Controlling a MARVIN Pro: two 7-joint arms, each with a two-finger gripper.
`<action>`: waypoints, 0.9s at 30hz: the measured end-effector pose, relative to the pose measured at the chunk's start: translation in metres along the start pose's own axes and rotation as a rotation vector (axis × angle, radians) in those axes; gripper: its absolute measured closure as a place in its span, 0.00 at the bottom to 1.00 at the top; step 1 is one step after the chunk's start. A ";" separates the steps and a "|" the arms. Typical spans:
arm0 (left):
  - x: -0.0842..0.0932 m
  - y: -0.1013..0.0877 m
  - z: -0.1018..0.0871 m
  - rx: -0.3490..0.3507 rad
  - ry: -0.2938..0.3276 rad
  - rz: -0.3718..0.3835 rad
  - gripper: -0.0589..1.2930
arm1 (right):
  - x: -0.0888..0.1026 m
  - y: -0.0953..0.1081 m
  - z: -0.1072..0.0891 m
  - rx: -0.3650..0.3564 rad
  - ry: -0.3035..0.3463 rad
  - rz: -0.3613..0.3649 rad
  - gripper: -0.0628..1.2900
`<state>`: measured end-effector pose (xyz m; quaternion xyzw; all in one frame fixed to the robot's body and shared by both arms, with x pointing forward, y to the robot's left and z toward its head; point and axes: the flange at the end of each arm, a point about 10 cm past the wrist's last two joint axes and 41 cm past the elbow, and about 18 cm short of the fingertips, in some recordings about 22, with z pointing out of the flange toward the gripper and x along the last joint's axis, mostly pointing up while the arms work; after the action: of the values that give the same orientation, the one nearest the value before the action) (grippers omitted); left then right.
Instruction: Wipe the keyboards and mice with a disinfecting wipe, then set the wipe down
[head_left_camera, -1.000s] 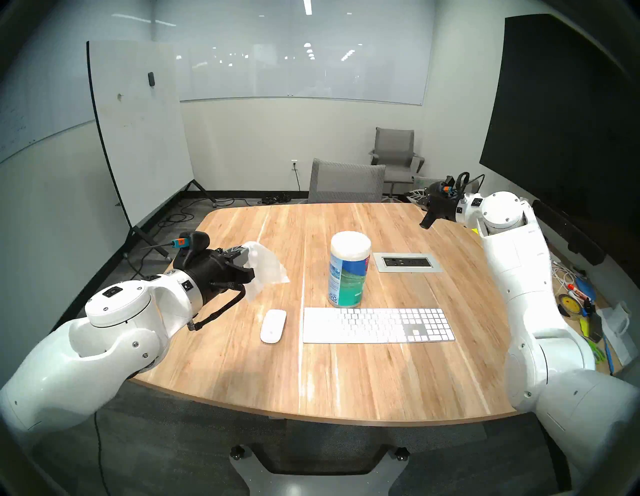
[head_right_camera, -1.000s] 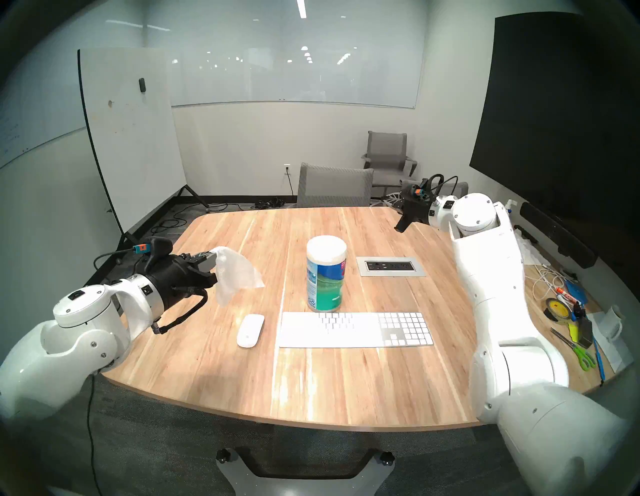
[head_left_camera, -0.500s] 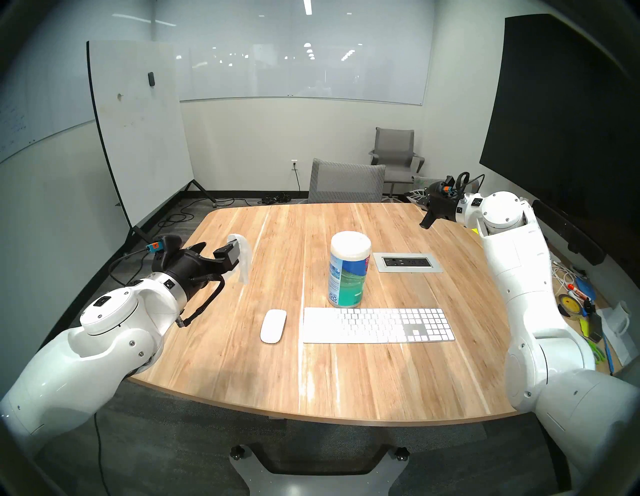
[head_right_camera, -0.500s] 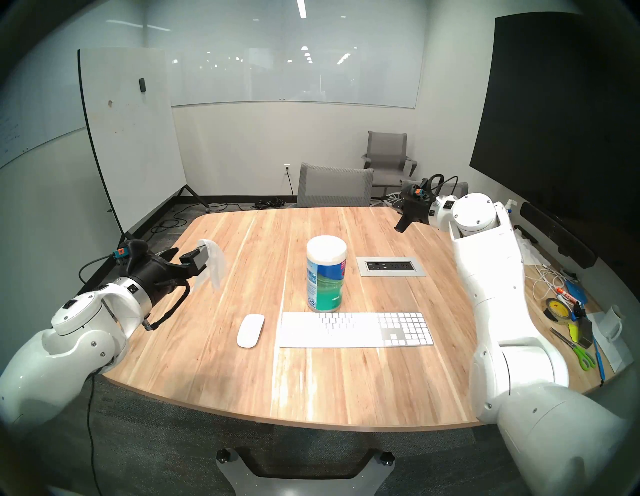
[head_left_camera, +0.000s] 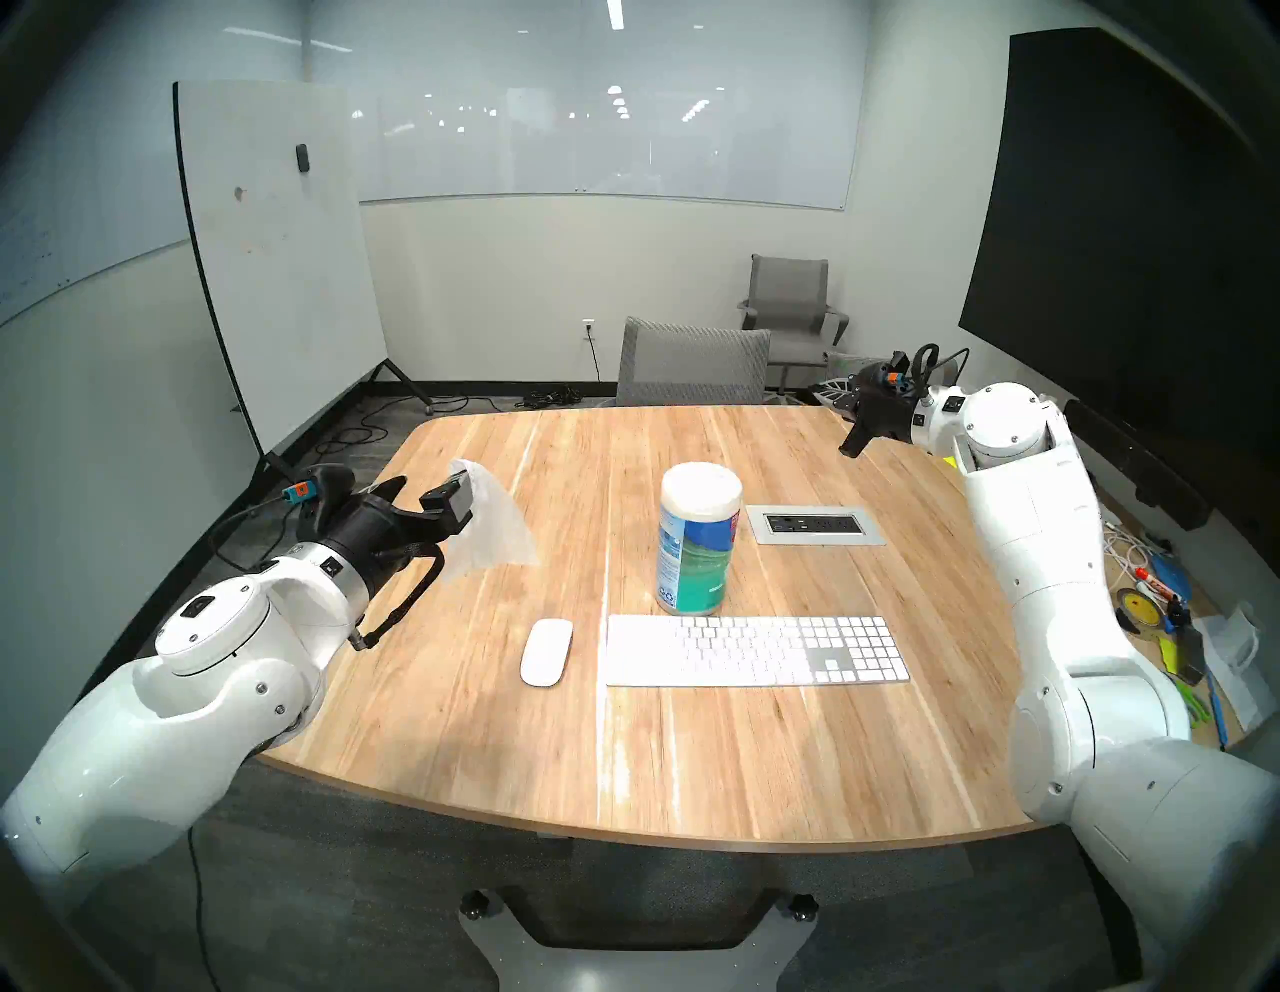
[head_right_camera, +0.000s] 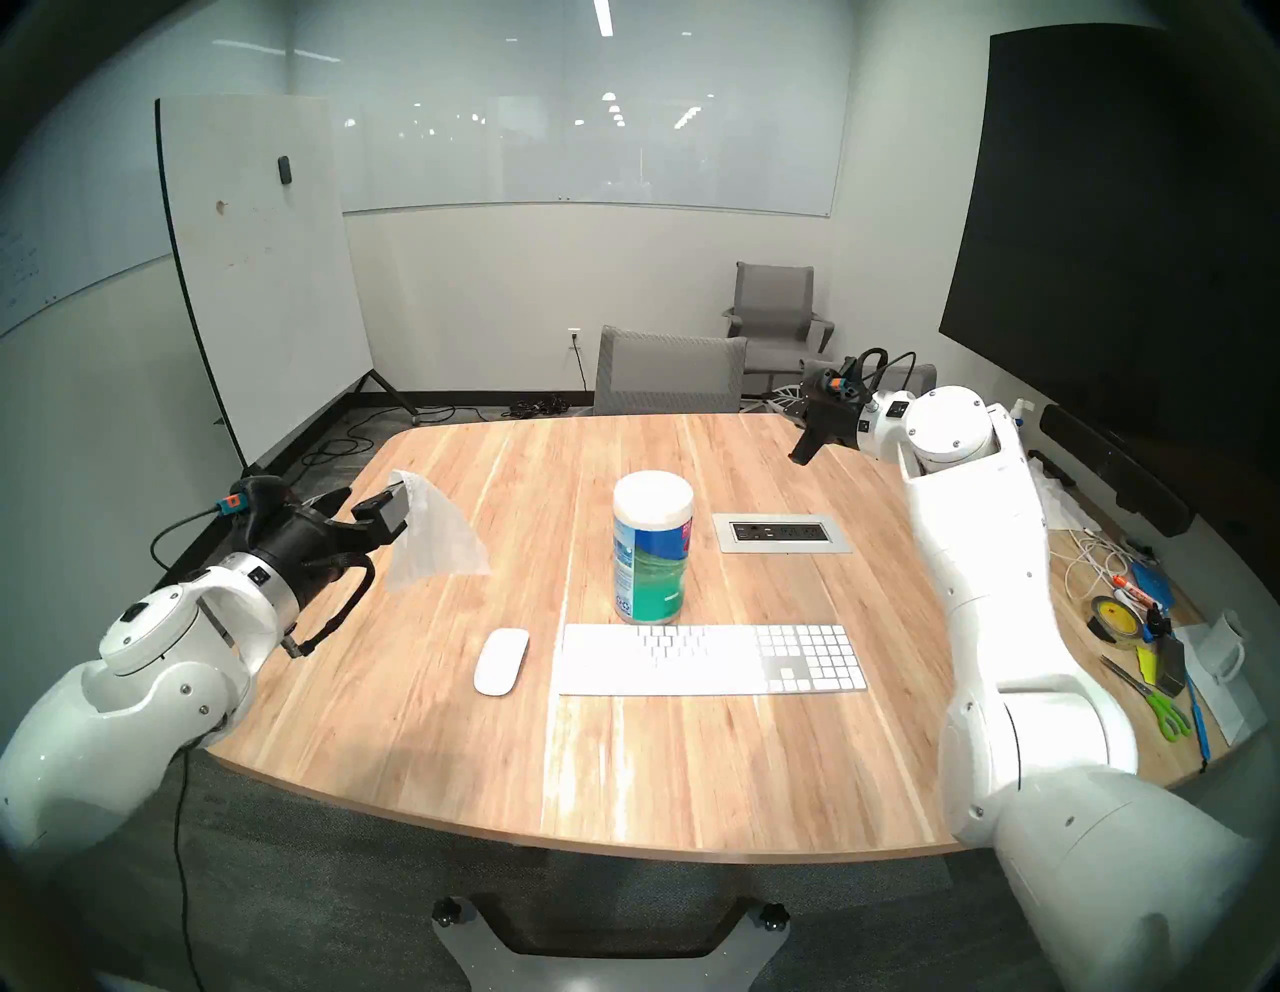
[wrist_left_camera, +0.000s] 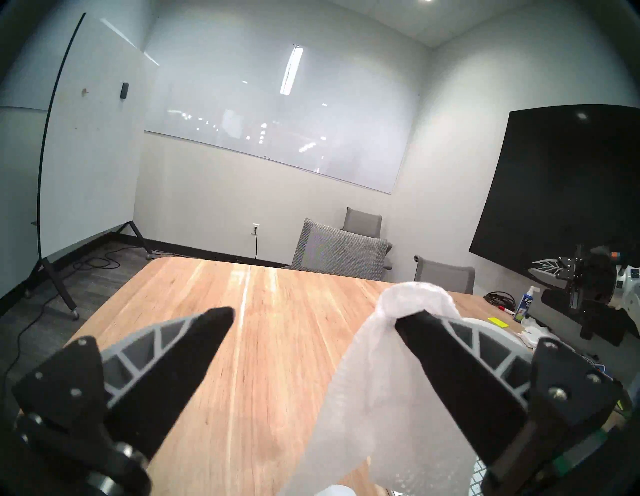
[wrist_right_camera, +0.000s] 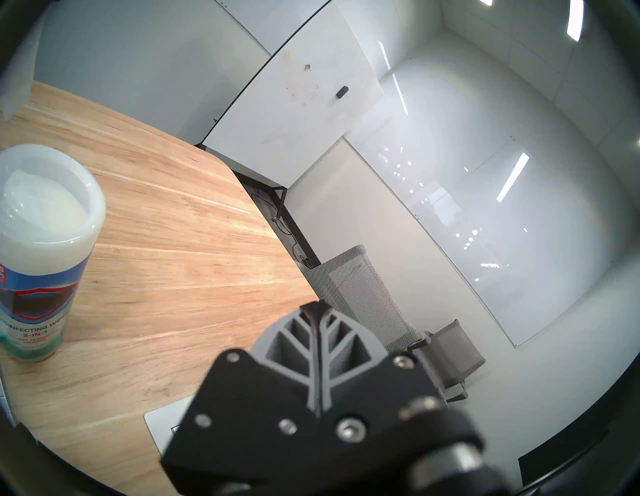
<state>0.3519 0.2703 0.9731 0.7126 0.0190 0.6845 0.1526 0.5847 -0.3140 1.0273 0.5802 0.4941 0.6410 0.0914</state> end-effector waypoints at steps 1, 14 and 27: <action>0.000 0.000 0.000 0.000 0.001 0.000 0.02 | 0.000 0.000 0.000 0.000 0.000 0.000 0.97; 0.001 0.000 0.000 -0.004 0.008 0.000 0.02 | 0.000 0.000 0.000 0.000 0.000 0.000 0.97; 0.002 0.000 0.000 -0.005 0.013 -0.001 0.02 | 0.000 0.000 0.000 0.000 0.000 0.000 0.97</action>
<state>0.3523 0.2703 0.9751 0.7079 0.0189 0.6890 0.1546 0.5847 -0.3140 1.0273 0.5803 0.4941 0.6409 0.0914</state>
